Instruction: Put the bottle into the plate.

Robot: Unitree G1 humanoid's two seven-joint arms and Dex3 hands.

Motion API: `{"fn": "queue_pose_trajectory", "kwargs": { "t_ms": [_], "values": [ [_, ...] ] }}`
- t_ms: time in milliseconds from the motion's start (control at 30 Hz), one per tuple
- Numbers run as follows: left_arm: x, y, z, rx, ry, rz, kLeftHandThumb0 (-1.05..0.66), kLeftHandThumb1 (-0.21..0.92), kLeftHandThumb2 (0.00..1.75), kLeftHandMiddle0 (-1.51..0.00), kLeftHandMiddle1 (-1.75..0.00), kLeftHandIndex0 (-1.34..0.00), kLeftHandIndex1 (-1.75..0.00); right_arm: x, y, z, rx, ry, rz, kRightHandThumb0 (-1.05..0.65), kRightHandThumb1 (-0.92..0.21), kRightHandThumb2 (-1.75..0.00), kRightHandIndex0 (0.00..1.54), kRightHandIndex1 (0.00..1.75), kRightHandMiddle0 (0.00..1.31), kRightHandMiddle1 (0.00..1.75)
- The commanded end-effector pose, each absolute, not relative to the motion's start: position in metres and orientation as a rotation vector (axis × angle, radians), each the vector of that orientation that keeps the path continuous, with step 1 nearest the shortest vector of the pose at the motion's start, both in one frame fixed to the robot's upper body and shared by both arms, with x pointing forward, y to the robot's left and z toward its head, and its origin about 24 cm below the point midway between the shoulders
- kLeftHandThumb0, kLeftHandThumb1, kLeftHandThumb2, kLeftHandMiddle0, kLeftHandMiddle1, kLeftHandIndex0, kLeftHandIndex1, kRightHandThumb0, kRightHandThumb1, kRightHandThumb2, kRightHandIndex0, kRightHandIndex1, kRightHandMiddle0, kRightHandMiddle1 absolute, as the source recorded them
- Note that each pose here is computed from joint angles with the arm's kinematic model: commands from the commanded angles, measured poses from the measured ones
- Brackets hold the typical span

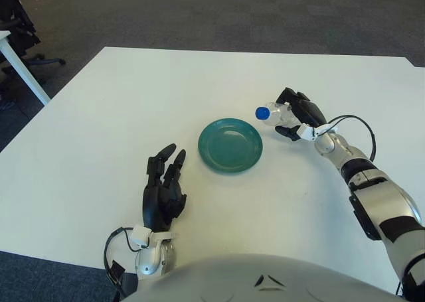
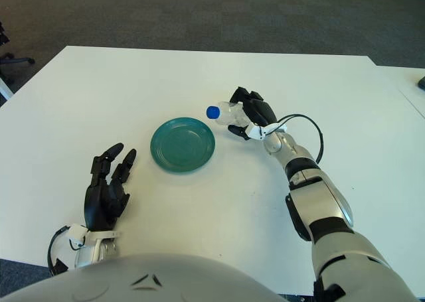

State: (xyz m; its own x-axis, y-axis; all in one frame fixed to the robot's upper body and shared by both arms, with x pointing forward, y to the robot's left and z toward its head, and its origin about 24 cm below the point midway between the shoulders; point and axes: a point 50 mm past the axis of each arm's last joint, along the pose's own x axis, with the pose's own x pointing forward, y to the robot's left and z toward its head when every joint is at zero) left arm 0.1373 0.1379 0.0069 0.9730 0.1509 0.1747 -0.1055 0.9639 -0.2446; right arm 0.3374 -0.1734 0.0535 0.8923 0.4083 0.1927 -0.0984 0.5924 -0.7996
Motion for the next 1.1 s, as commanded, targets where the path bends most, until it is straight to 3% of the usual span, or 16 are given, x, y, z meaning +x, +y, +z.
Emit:
{"fn": "queue_pose_trajectory", "kwargs": {
  "t_ms": [0,367,1067],
  "values": [
    [0.137,0.137,-0.005,-0.24,-0.132,0.121,-0.86,0.92,0.61,-0.47,-0.18,-0.09,-1.06,0.341,-0.169,0.068,-0.857,-0.444,0.291,-0.11,-0.21,-1.41,1.36,1.75,1.16,1.75],
    [0.146,0.135,-0.007,-0.2,-0.142,0.113,-0.83,0.92,0.63,-0.47,-0.18,-0.08,-1.06,0.351,-0.153,0.099,-0.843,-0.563,0.347,-0.12,-0.2,-1.43,1.36,1.75,1.16,1.75],
    [0.154,0.13,-0.006,-0.156,-0.154,0.105,-0.8,0.92,0.69,-0.45,-0.19,-0.06,-1.06,0.331,-0.091,0.112,-0.875,-0.775,0.585,-0.26,-0.29,-1.37,1.32,1.75,1.11,1.75]
  ]
}}
